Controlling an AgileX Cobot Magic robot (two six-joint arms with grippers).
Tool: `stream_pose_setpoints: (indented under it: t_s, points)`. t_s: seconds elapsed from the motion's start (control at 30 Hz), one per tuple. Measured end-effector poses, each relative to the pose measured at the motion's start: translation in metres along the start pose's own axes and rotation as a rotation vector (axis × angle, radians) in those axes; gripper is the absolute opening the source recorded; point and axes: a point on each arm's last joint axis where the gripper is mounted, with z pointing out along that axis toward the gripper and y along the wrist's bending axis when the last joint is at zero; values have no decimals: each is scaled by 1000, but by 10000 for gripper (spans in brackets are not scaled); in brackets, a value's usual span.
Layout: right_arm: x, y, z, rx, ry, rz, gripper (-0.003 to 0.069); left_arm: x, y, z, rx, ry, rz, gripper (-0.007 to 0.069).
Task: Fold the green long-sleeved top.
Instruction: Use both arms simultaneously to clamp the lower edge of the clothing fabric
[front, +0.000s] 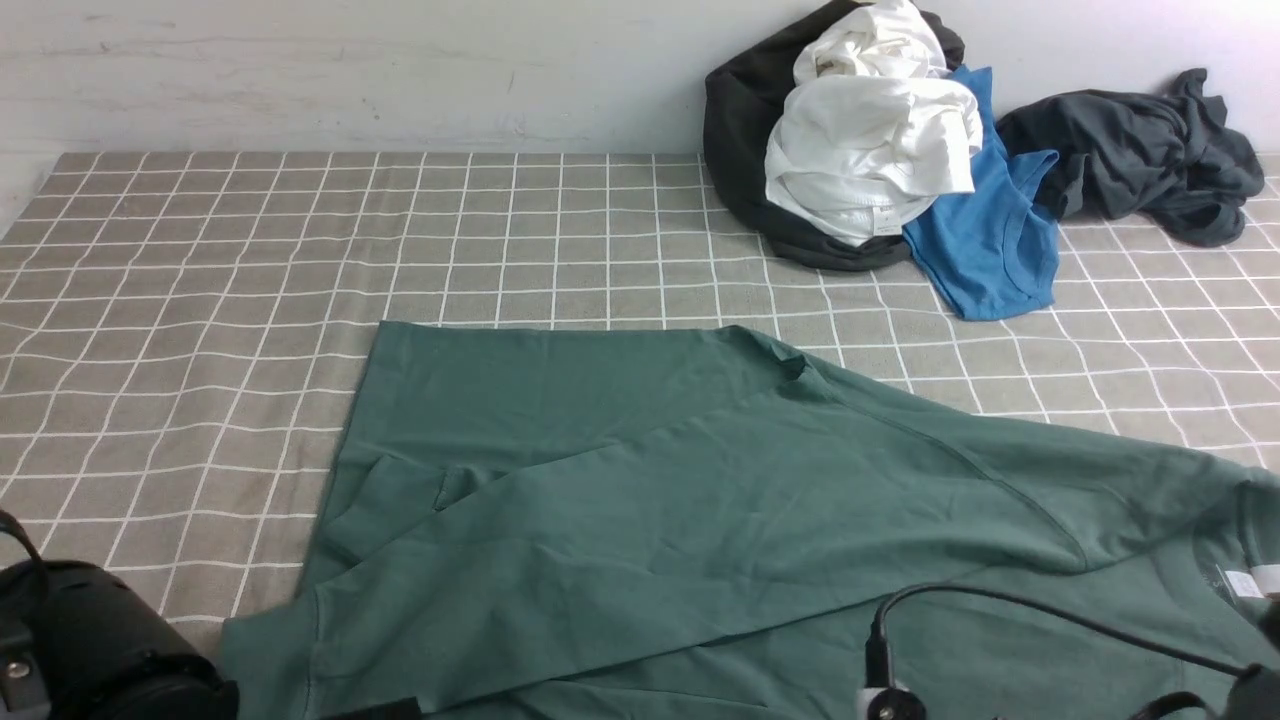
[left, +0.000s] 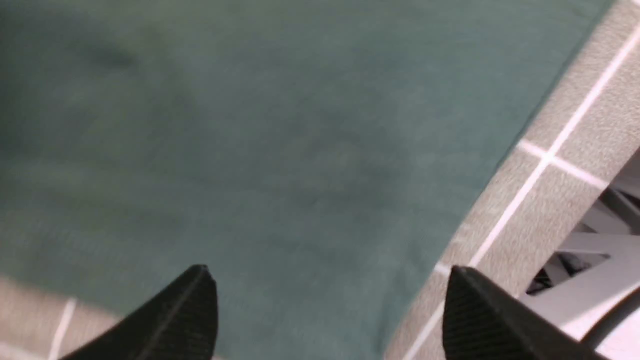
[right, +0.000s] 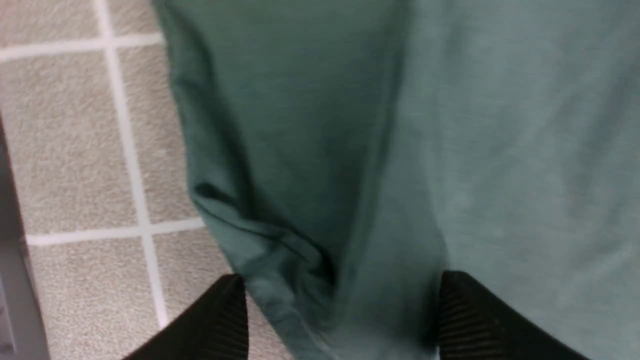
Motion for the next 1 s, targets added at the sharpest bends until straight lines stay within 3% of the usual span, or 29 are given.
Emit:
stream_pose_setpoints:
  t_s: [0.13, 0.27, 0.4, 0.63, 1.0]
  points:
    - [-3, 3, 2, -3, 11, -40, 391, -1, -4, 3, -7, -13, 49, 552]
    - [-4, 3, 2, -1, 7, -19, 268, -2, -4, 3, -8, -17, 58, 552]
    - [-19, -10, -5, 33, -21, 50, 47, -2, -4, 3, -6, -18, 64, 552]
    - [-44, -33, -35, 58, -2, 125, 22, -3, -8, 3, 8, -19, 103, 552]
    - [-35, -72, -62, 91, 43, 280, 22, -6, -11, 3, -47, -24, 221, 552]
